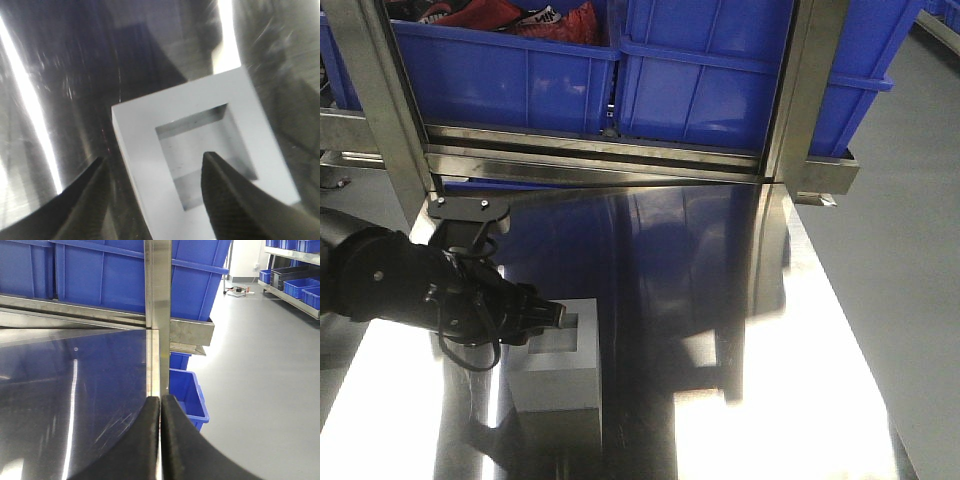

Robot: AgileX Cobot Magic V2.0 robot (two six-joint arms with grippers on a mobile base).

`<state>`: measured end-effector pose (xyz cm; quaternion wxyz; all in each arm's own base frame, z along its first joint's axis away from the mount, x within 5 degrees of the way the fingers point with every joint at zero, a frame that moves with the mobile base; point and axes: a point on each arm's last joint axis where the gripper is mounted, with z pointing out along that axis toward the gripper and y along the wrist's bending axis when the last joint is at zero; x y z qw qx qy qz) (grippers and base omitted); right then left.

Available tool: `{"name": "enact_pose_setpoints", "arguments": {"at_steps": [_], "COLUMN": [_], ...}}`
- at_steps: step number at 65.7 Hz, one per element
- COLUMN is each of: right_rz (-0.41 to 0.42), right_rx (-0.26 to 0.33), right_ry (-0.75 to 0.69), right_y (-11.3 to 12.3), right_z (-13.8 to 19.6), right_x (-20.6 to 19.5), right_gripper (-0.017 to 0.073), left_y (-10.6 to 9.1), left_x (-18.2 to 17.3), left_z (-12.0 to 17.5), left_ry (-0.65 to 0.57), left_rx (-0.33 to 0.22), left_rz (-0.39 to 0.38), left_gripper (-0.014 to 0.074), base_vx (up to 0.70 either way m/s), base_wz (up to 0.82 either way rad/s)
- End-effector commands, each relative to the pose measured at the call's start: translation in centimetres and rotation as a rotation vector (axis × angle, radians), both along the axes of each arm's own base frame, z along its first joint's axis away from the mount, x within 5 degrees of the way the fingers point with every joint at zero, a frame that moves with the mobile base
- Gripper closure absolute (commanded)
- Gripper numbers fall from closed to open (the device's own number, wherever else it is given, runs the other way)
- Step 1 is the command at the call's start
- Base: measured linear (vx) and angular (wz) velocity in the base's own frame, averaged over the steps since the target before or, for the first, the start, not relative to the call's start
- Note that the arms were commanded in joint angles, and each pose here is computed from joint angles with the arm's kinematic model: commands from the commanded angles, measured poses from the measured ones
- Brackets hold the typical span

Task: Sort gray base to blue bin
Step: 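Lower the left gripper onto the gray block's rim and close it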

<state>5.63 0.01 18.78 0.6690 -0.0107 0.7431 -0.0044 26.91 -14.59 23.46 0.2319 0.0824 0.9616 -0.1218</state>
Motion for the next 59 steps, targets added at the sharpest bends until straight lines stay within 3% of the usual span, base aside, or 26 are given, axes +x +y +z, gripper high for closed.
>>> {"name": "enact_pose_setpoints", "arguments": {"at_steps": [1, 30, 39, 59], "right_rz": [0.0, 0.0, 0.0, 0.0], "right_rx": [-0.011, -0.011, -0.011, -0.011], "right_ry": [-0.072, -0.072, -0.072, -0.072], "right_y": [0.0, 0.0, 0.0, 0.0], "right_z": [0.3, 0.3, 0.3, 0.3], "right_x": [0.0, 0.0, 0.0, 0.0], "right_gripper": [0.0568, 0.0568, 0.0568, 0.0568], "left_y": [-0.6, -0.9, -0.9, -0.9], "left_x": [0.6, 1.3, 1.5, 1.5], "left_z": [1.6, -0.1, 0.0, 0.0], "left_ry": [-0.087, -0.05, -0.068, -0.065], "left_rx": [-0.057, -0.035, -0.046, -0.046], "left_rz": [0.01, 0.012, 0.037, 0.04], "left_gripper": [0.0197, 0.0225, 0.0309, 0.0589], "base_vx": [0.0, 0.0, 0.0, 0.0], "base_wz": [0.0, 0.0, 0.0, 0.0]}}
